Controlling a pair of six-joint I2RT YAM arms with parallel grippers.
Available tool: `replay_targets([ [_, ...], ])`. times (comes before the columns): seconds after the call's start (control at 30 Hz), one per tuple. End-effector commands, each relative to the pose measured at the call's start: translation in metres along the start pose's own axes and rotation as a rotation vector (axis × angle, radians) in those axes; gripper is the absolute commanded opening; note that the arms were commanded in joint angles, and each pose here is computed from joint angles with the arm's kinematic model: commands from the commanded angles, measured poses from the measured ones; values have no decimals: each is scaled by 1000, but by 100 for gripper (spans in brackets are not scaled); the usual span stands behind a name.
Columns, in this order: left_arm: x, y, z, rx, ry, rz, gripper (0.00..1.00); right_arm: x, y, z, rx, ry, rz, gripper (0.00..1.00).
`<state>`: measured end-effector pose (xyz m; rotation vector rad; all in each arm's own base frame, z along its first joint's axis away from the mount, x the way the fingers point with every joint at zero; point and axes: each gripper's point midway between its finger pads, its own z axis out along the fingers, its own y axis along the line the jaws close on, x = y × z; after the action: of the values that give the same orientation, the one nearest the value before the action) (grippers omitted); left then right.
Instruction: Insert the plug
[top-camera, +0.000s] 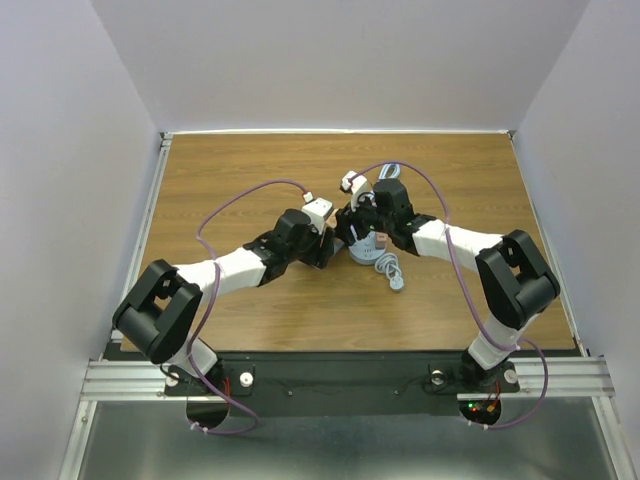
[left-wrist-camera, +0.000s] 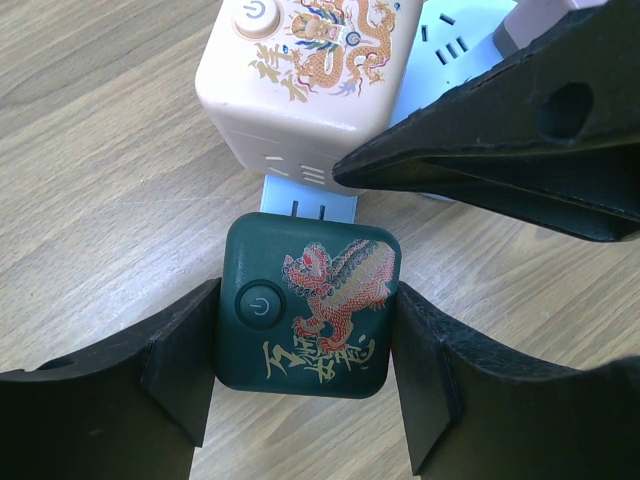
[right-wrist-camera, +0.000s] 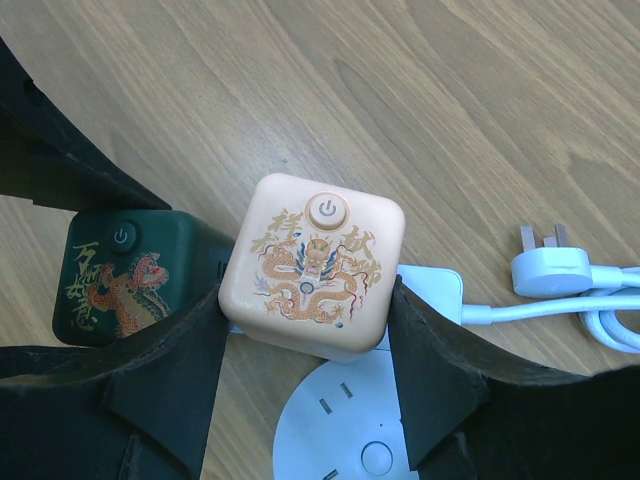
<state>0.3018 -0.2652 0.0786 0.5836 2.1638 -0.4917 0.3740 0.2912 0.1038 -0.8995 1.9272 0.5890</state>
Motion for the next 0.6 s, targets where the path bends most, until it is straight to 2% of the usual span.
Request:
replay_targets([
  [0.0, 23, -28, -14, 127, 76, -54, 0, 66, -16, -9, 85, 203, 47, 59],
  [0.57, 25, -32, -16, 150, 63, -59, 0, 47, -6, 8, 94, 166, 140, 70],
])
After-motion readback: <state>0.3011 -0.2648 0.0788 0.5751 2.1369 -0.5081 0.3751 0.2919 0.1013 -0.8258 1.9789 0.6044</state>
